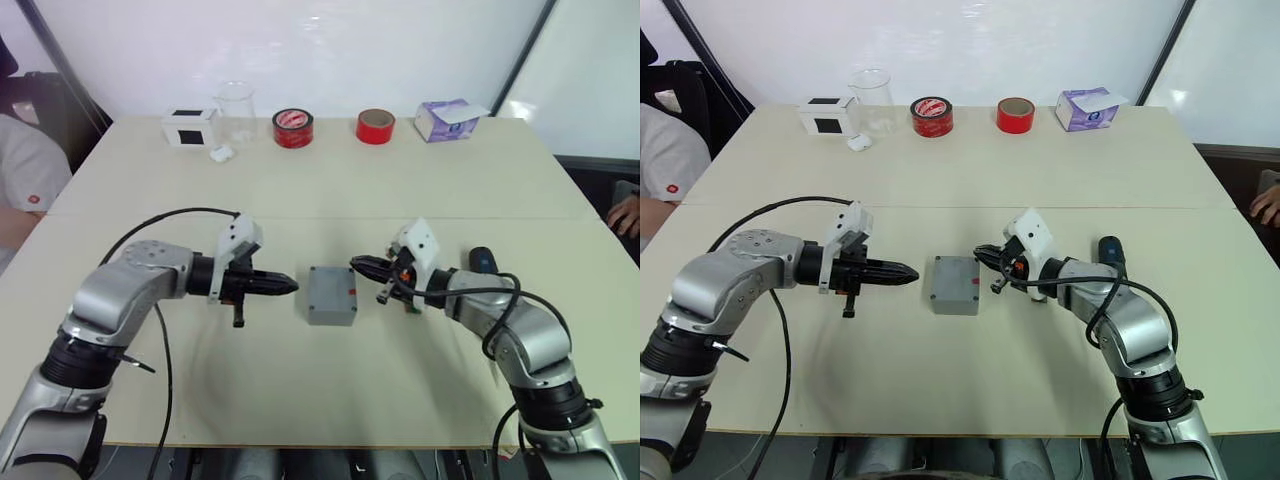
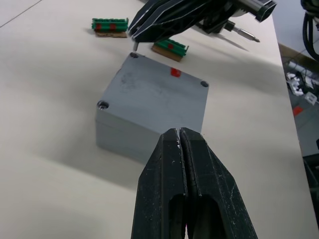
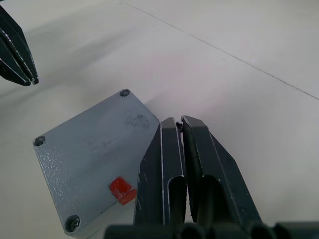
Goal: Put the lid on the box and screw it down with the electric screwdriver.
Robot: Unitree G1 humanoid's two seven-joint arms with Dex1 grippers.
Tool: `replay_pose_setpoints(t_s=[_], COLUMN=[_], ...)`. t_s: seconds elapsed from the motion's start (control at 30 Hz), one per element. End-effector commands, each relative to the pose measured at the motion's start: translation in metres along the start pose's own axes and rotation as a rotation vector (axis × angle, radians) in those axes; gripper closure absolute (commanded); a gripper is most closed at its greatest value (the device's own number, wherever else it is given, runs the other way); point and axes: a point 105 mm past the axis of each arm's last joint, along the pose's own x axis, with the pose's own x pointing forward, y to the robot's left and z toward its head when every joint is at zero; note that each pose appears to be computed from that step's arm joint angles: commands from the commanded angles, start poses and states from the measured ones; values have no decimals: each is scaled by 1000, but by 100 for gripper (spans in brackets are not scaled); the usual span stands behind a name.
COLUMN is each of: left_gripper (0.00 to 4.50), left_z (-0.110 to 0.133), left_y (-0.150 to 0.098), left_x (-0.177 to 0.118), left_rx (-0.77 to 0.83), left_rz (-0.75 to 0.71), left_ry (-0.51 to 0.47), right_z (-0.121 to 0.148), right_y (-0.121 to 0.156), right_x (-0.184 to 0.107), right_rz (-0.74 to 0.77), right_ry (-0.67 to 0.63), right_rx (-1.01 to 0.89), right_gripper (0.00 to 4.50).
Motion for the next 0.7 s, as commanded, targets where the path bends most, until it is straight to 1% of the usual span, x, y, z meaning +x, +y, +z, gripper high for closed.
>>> replay_pose_setpoints(t_s=[0.03,0.47,0.57,0.67,0.7], left_gripper=[450,450,450,450,450], left_z=[7,7,7,7,8], left_y=[-2,-1,-1,-1,-1], left_x=[-2,-2,-2,-1,-1], left_rx=[26,28,29,29,29], left_rz=[-1,2,3,2,2], left_ry=[-14,-15,-16,-17,-18], right_z=[8,1,-1,0,0], right_y=[1,0,0,0,-1], right_x=[0,1,1,0,-1], right_rz=[0,-2,3,4,1], right_ry=[-31,-1,6,8,6], right_rx=[-28,-31,-31,-31,-32], right_gripper=[443,443,364,241,209])
